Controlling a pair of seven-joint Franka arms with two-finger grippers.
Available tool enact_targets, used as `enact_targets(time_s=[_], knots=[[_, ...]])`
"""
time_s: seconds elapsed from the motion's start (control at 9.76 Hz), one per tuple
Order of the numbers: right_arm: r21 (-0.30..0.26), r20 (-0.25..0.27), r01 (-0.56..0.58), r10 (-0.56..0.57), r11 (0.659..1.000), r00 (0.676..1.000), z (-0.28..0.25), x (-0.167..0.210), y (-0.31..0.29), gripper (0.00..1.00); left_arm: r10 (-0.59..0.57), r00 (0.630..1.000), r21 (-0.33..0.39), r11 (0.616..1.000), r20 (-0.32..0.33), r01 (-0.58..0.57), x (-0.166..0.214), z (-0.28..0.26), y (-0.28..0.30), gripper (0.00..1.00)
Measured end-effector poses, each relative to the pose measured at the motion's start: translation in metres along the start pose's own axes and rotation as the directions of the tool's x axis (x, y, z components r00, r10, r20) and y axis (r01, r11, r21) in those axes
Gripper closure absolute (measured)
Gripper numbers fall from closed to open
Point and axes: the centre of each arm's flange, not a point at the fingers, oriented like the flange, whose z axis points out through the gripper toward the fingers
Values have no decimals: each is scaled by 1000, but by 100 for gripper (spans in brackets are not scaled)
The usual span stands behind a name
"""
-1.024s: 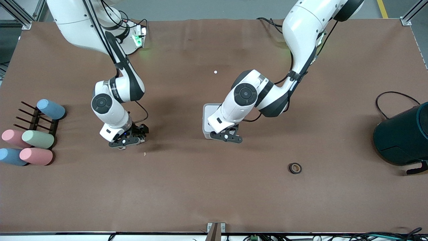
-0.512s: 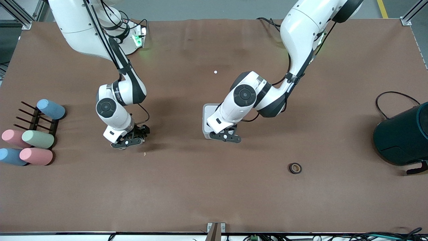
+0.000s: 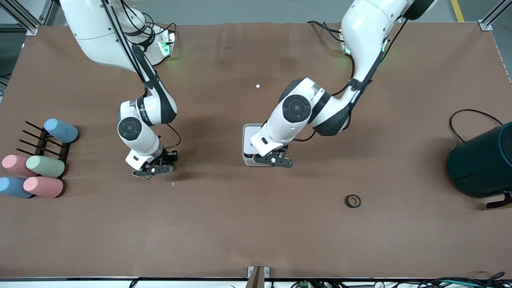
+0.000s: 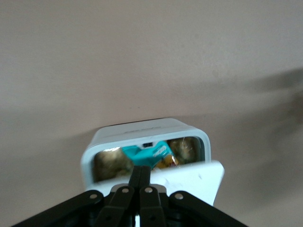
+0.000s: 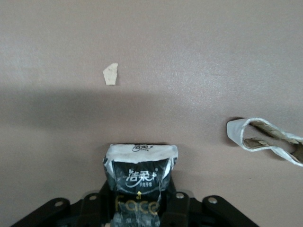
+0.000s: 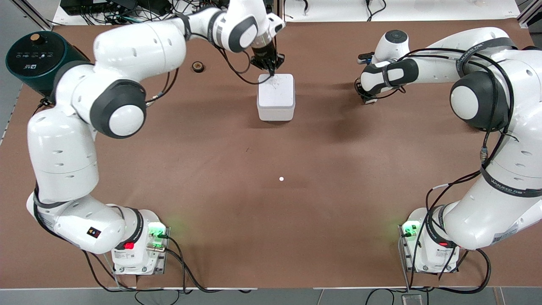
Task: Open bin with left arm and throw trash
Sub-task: 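Carry the wrapper over the bin while the left gripper reaches the tape, then drop the wrapper into the bin while the left gripper grasps the tape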
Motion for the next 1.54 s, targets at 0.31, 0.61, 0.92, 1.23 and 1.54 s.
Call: enact_targets(time_s=[0.31, 0.61, 0.92, 1.23, 1.54], knots=[[28, -52, -200, 201, 979, 978, -33, 28, -27, 70, -72, 997, 60, 995, -28, 74, 33, -37, -71, 95], [52, -8, -354, 355, 934, 935, -146, 66, -127, 70, -82, 996, 150, 985, -43, 88, 76, -36, -194, 57], [145, -40, -322, 330, 936, 943, -201, 50, -232, 72, -30, 1000, 206, 978, 2, 29, 92, -15, -280, 15], [172, -72, -234, 249, 957, 966, -181, 27, -307, 72, -4, 1000, 296, 955, 25, -4, 95, 7, -312, 0], [160, -63, -188, 200, 969, 978, -169, 8, -338, 72, 7, 999, 286, 958, -33, 3, 106, 43, -345, 0]])
